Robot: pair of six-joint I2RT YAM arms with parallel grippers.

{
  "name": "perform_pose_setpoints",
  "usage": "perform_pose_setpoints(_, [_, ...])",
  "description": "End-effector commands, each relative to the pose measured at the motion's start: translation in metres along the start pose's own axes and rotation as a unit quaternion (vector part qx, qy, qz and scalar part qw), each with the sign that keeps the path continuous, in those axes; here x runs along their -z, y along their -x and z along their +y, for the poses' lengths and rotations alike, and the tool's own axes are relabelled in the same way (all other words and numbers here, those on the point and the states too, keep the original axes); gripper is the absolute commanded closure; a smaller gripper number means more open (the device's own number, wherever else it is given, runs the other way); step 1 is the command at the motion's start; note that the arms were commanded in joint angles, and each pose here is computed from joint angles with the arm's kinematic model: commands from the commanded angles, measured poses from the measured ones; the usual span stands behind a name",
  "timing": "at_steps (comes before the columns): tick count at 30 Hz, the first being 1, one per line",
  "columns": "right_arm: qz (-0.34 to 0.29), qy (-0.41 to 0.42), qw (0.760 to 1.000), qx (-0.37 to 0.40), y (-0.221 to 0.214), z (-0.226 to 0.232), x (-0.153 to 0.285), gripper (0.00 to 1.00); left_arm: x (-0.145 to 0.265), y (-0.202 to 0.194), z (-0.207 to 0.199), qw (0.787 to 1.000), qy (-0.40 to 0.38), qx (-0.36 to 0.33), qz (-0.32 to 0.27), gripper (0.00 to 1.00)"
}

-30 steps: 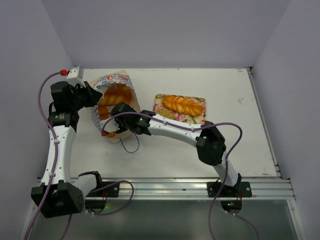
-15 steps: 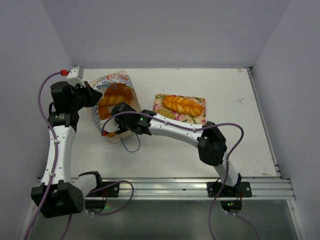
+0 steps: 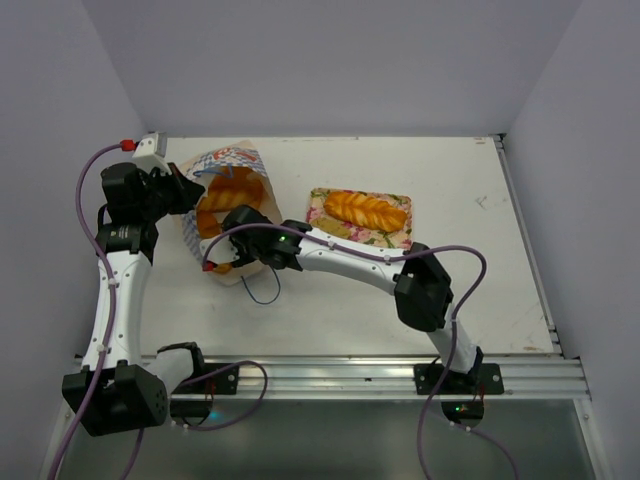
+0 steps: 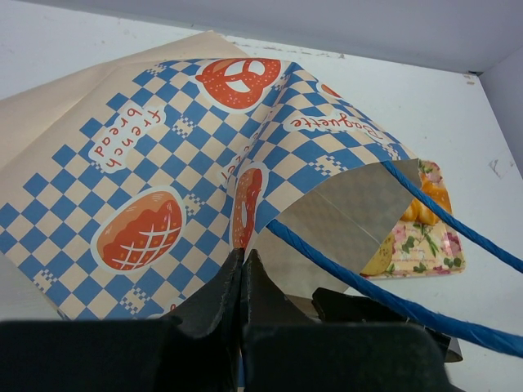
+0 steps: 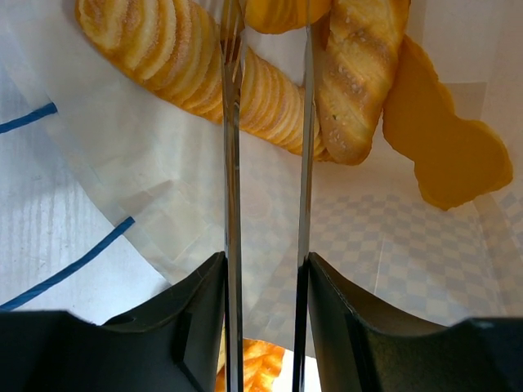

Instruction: Take the fake bread out of the paper bag

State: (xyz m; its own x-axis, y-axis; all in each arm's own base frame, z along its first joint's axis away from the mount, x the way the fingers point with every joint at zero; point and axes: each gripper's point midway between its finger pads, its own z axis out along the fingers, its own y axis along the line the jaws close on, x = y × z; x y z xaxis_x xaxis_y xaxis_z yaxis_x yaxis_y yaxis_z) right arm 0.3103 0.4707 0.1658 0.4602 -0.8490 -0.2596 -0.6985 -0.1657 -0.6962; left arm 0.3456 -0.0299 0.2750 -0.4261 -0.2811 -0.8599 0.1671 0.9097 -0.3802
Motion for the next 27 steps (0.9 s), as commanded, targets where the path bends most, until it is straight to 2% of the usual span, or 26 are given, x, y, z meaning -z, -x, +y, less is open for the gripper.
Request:
perform_pose_setpoints(1, [-0.003,-0.038,0.999,-0.002,0.010,-0.020,-0.001,0.54,0.006,0.009,-0.007,1.000,-0.012,-0.006,-0.017,1.00])
perform_pose_setpoints(14, [0.013,-0.049,0.999,-0.002,0.009,-0.020,-0.021,0.57,0.006,0.009,-0.007,1.000,-0.012,-0.005,-0.017,1.00])
perform_pose_setpoints(17, [0.017,-0.055,0.998,-0.002,0.008,-0.021,-0.022,0.61,0.006,0.009,-0.007,1.000,-0.012,-0.005,-0.017,1.00])
perform_pose_setpoints(21, [0.014,-0.061,0.998,-0.005,0.009,-0.027,-0.017,0.76,0.006,0.010,-0.006,1.000,-0.011,-0.007,-0.017,1.00])
perform_pose_setpoints(27, [-0.002,-0.073,0.997,-0.019,0.011,-0.041,0.004,0.88,0.006,0.011,-0.005,1.000,-0.006,-0.008,-0.019,1.00])
